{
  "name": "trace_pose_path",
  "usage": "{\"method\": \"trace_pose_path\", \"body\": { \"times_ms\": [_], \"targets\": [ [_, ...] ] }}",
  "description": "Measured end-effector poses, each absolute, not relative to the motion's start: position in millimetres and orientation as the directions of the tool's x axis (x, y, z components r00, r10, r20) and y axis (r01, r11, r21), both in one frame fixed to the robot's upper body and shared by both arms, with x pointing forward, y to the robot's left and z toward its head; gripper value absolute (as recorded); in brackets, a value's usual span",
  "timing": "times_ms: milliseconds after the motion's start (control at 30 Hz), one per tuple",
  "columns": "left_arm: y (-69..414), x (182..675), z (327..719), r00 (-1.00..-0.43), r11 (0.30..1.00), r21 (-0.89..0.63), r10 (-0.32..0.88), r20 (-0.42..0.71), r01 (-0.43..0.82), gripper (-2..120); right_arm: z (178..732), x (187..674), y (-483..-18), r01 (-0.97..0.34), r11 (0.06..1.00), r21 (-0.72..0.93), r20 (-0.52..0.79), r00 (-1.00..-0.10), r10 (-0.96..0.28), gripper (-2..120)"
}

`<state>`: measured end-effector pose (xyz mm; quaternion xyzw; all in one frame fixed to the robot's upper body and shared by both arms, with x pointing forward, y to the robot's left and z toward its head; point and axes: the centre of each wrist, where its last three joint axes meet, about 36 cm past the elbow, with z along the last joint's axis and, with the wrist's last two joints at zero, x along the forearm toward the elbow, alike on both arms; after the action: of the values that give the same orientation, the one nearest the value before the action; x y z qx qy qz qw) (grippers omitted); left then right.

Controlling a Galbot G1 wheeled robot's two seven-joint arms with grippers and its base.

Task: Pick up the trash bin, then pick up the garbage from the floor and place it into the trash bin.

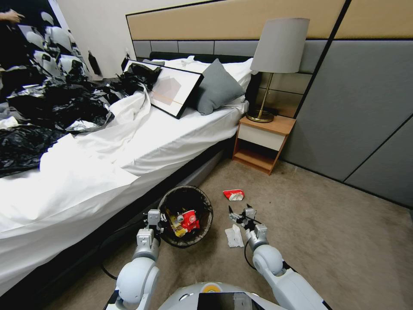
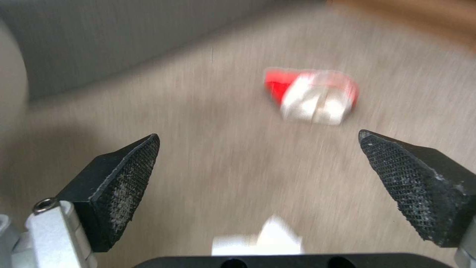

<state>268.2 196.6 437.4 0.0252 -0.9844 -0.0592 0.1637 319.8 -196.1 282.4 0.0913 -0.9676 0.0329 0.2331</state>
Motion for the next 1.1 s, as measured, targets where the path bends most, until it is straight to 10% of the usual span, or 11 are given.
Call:
{"method": "trace_pose_path", "body": {
  "times_ms": [533, 1100],
  "targets": [
    [196.5, 267.5, 435.6, -0.946, 0.992, 0.126, -0.066, 0.318, -0.027, 0, 231.4, 318.0, -212.8, -0.178, 0.983, 0.044, 0.725, -0.672, -0.153, 100],
    [194.7, 265.5, 432.4, -0.946, 0.991, 0.128, -0.069, 0.315, -0.03, 0, 204.8, 339.6, -207.5, -0.203, 0.976, 0.073, 0.711, -0.676, -0.194, 100]
  ]
}}
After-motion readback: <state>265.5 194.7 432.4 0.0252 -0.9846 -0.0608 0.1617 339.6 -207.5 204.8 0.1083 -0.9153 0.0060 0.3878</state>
